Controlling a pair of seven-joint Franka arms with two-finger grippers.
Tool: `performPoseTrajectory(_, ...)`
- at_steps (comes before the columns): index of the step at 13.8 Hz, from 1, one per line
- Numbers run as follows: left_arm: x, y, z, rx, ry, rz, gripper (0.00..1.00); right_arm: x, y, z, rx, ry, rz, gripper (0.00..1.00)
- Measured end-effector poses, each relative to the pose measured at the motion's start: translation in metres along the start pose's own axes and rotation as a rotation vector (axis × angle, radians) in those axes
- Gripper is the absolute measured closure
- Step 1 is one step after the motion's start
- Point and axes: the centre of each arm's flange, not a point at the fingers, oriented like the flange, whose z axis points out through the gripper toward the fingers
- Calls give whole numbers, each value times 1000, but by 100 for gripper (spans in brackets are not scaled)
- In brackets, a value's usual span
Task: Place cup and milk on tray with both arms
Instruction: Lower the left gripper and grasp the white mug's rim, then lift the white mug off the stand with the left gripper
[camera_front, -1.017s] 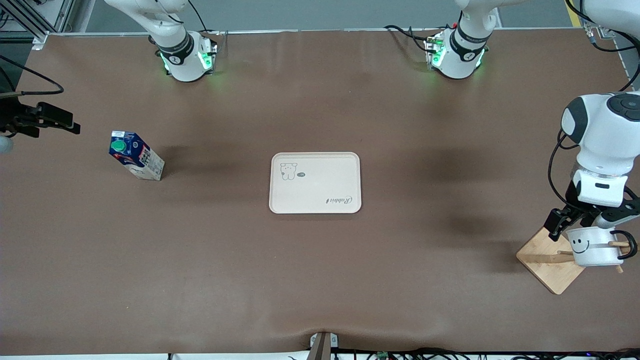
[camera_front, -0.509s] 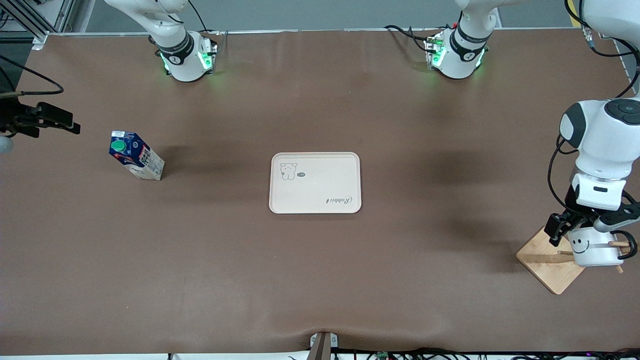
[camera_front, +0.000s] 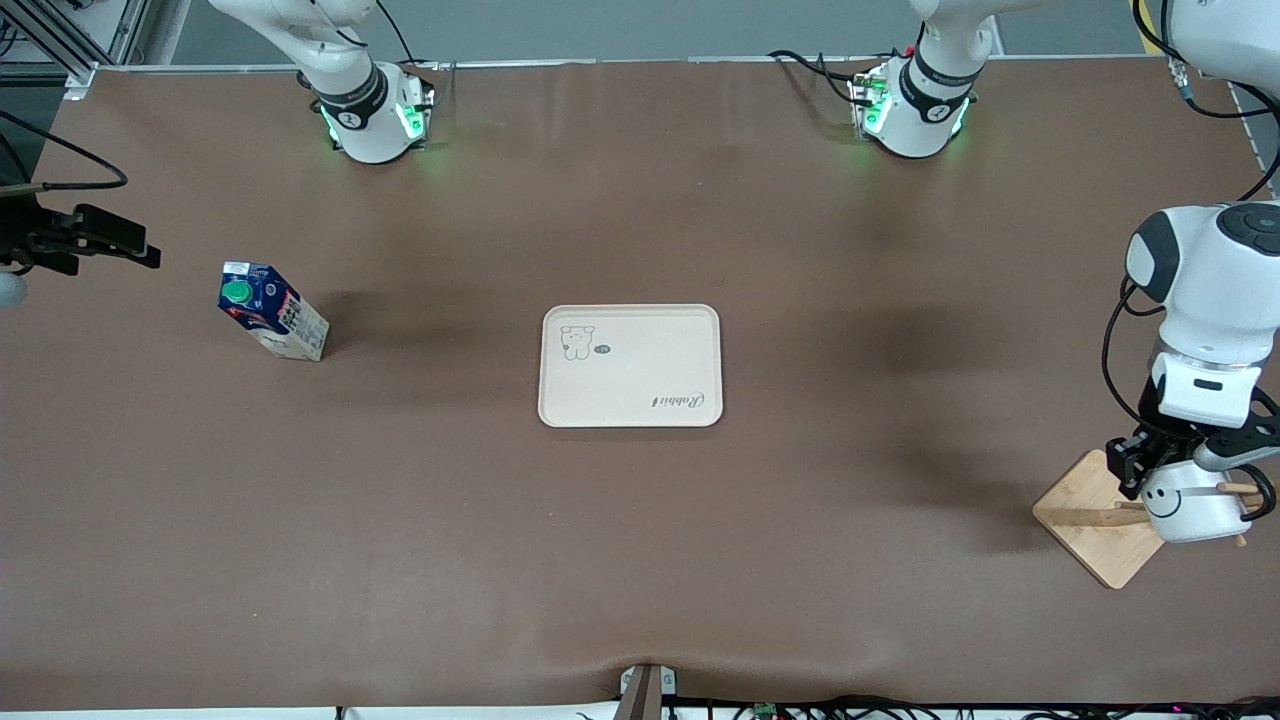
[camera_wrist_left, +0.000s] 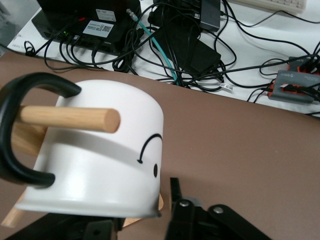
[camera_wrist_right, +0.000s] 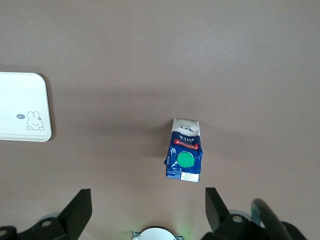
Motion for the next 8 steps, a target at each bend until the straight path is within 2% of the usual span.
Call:
performPoseTrajectory(1,0,0,0,0,1,13,62,0,0,0,0,0,0,0)
performPoseTrajectory(3,1,2,-1,-3,3,26,80,0,0,0,0,0,0,0)
performPoseTrajectory(4,1,5,-1,-5,3,29,80,0,0,0,0,0,0,0)
performPoseTrajectory(6,3,5,-3,-5,9,35,89,0,0,0,0,0,0,0)
performPoseTrajectory(8,3,6,-4,-4,9,46,90,0,0,0,0,0,0,0)
